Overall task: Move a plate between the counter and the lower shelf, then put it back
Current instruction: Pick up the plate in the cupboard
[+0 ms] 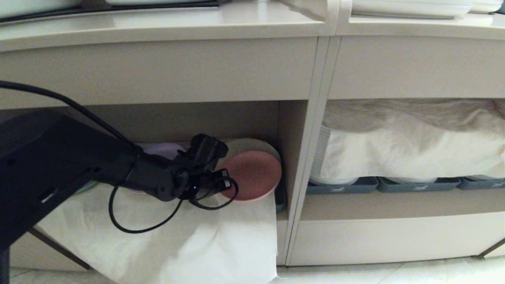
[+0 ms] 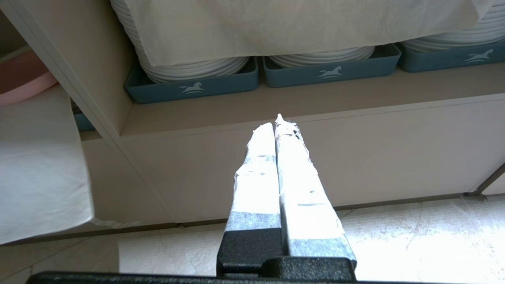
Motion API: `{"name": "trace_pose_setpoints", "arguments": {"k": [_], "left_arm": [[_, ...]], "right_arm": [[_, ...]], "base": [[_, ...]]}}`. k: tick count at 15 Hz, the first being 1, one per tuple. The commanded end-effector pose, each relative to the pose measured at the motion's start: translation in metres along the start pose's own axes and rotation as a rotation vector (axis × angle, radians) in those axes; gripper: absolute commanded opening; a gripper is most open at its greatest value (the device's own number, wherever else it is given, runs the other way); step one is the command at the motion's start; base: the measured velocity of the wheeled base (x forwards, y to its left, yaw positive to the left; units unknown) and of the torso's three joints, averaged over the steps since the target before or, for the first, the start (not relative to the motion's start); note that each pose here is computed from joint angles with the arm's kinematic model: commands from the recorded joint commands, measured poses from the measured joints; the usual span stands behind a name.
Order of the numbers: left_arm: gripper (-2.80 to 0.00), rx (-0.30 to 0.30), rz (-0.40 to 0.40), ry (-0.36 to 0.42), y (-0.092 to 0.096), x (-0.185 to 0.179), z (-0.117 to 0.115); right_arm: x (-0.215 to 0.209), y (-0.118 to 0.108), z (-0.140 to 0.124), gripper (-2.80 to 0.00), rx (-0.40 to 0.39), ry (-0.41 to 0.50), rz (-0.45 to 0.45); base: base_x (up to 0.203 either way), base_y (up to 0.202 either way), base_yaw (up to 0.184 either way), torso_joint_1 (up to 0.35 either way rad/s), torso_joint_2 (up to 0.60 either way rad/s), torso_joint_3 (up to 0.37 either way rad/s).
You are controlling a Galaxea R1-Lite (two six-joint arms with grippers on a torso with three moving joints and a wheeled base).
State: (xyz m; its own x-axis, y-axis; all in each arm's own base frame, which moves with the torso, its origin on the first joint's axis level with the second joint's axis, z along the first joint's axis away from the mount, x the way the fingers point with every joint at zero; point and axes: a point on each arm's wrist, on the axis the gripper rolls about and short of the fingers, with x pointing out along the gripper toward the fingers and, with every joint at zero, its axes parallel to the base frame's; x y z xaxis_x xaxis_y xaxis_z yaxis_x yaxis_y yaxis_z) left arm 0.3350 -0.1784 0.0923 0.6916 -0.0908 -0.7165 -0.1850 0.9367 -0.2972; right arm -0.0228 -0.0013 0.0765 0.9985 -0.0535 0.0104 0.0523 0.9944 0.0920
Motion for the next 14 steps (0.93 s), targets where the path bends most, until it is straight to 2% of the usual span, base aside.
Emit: {"name": "trace_pose_setpoints", "arguments": {"k": [1,8,14], "left_arm": [[-2.80,-0.002,0.004,0.002,0.004,-0.008,-0.002],[-2.80,-0.013,-0.017,-0.025,0.004,-0.023,0.004],[-2.80,-0.017,-0.005,-0.010,0.015,-0.036,-0.002]], "right_arm": [[0.000,0.000,0.000,-2.80,0.000,0.000,0.000],[0.000,0.000,0.000,-2.80,0.000,0.000,0.000],[0.000,0.000,0.000,-2.80,0.000,0.000,0.000]], "base": [[0.000,0.000,0.000,0.000,0.00,0.000],[0.000,0.000,0.000,0.000,0.00,0.000],[0.000,0.000,0.000,0.000,0.00,0.000]]}}
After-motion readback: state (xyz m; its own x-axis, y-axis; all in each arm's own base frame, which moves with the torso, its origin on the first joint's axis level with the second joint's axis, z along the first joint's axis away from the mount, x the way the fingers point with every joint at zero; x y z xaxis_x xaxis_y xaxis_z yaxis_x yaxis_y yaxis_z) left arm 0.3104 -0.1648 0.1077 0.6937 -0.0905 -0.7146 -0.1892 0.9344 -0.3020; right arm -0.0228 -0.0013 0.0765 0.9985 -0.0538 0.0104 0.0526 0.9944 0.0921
